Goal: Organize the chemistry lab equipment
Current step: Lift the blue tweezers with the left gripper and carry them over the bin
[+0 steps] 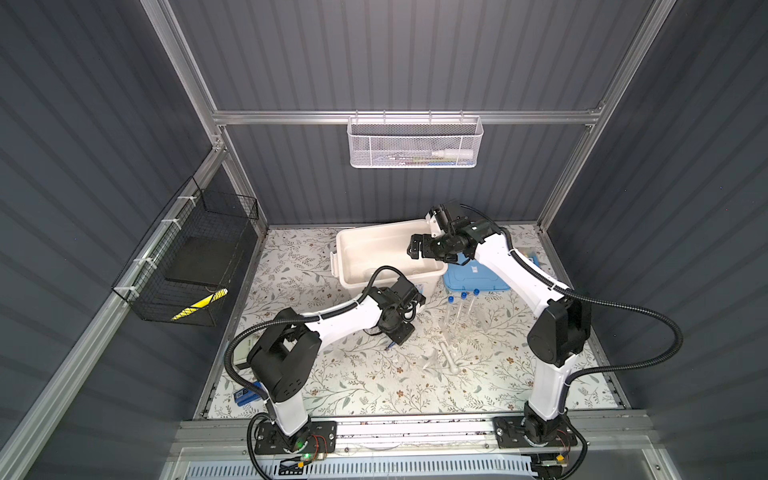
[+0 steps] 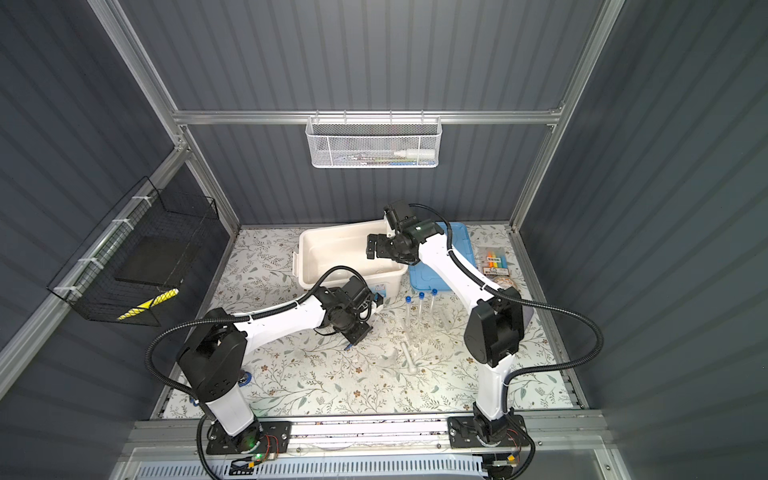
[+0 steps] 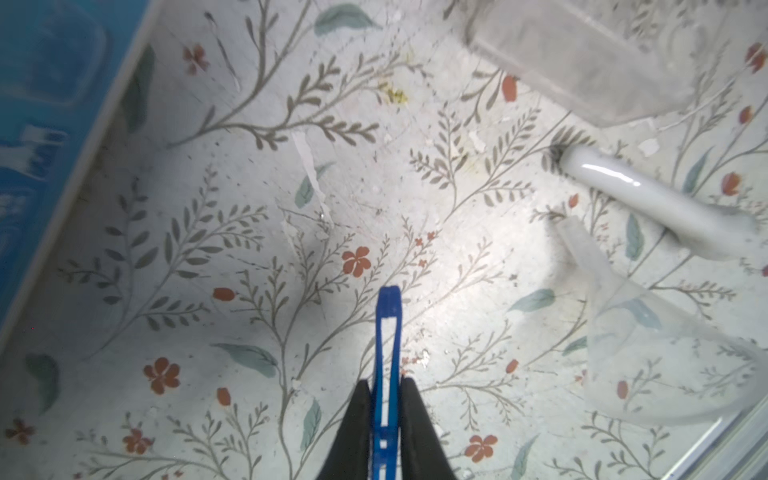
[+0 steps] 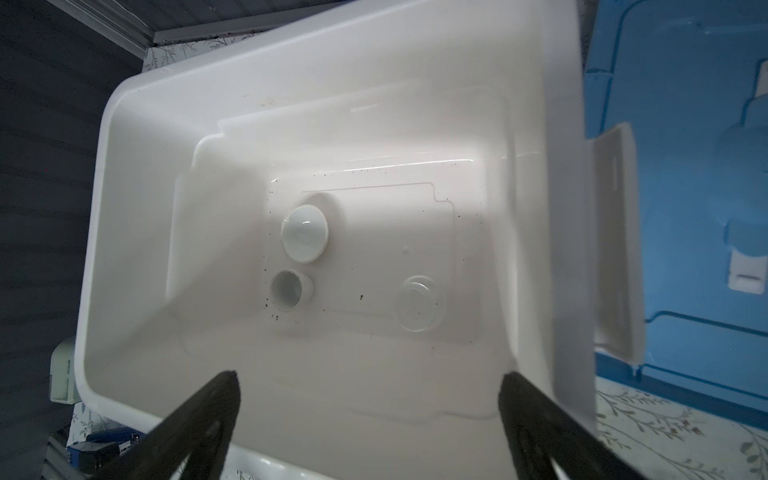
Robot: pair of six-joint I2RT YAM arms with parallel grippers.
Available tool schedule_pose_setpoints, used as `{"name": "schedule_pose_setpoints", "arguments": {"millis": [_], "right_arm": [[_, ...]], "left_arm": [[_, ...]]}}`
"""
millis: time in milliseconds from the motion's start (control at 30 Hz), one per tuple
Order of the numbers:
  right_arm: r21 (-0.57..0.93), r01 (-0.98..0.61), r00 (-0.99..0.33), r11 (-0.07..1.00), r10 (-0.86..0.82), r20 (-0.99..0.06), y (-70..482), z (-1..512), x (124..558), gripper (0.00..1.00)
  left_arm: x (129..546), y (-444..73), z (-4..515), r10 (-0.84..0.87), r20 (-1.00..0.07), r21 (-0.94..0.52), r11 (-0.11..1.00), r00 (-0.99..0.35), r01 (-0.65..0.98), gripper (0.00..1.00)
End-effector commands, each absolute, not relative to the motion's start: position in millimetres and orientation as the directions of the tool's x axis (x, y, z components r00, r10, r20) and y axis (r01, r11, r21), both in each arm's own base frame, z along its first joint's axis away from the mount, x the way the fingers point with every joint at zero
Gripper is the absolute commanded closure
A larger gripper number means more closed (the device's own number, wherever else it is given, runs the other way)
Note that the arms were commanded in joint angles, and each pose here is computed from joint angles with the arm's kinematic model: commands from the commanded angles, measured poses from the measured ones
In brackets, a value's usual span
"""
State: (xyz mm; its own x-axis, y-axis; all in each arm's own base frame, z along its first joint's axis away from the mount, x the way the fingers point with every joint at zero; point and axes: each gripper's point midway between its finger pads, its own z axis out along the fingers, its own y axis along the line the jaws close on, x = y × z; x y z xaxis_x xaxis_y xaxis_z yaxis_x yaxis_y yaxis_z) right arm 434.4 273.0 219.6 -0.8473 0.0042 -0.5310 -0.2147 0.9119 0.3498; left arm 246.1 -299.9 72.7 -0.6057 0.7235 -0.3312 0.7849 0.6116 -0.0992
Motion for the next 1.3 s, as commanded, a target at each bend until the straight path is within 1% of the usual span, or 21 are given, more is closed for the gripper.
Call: {"name": "schedule_pose_setpoints", "arguments": {"millis": [0,233,267,500,833,967,1100,1267], "right_arm": [[0.355,-0.235,-0.832,0.905,0.001,-0.554,273,233,436,0.01],[0.347,-0.232,-0.813,0.909,0.014,-0.582,267,244,439,0.01],[0.346,-0.234,-0.811,0.909,0.014,-0.584,267,245,439,0.01],[0.339,-0.231,-0.801,0.912,0.019,-0.598,259,252,439,0.01],[0.331,-0.209,-0.789,0.92,0.041,-0.613,240,259,437,0.01],[0.328,-0.199,-0.788,0.924,0.049,-0.614,232,259,434,0.01],[0.329,-0.192,-0.79,0.925,0.053,-0.61,228,257,430,0.01],[0.328,-0.19,-0.802,0.925,0.046,-0.595,227,249,425,0.01]], "left_arm": [[249,-300,108,0.711,-0.368,-0.08,0.618,-0.599,0.782,0.84],[263,-303,154,0.703,-0.439,-0.025,0.614,-0.56,0.789,0.84],[268,-308,169,0.695,-0.468,-0.015,0.611,-0.546,0.791,0.84],[281,-311,208,0.67,-0.528,0.008,0.619,-0.523,0.785,0.84],[309,-297,244,0.603,-0.588,-0.003,0.665,-0.539,0.747,0.84],[326,-288,258,0.561,-0.616,-0.023,0.689,-0.553,0.725,0.84],[346,-282,271,0.547,-0.638,-0.005,0.701,-0.542,0.713,0.83],[370,-277,274,0.542,-0.642,0.008,0.712,-0.542,0.702,0.84]]}}
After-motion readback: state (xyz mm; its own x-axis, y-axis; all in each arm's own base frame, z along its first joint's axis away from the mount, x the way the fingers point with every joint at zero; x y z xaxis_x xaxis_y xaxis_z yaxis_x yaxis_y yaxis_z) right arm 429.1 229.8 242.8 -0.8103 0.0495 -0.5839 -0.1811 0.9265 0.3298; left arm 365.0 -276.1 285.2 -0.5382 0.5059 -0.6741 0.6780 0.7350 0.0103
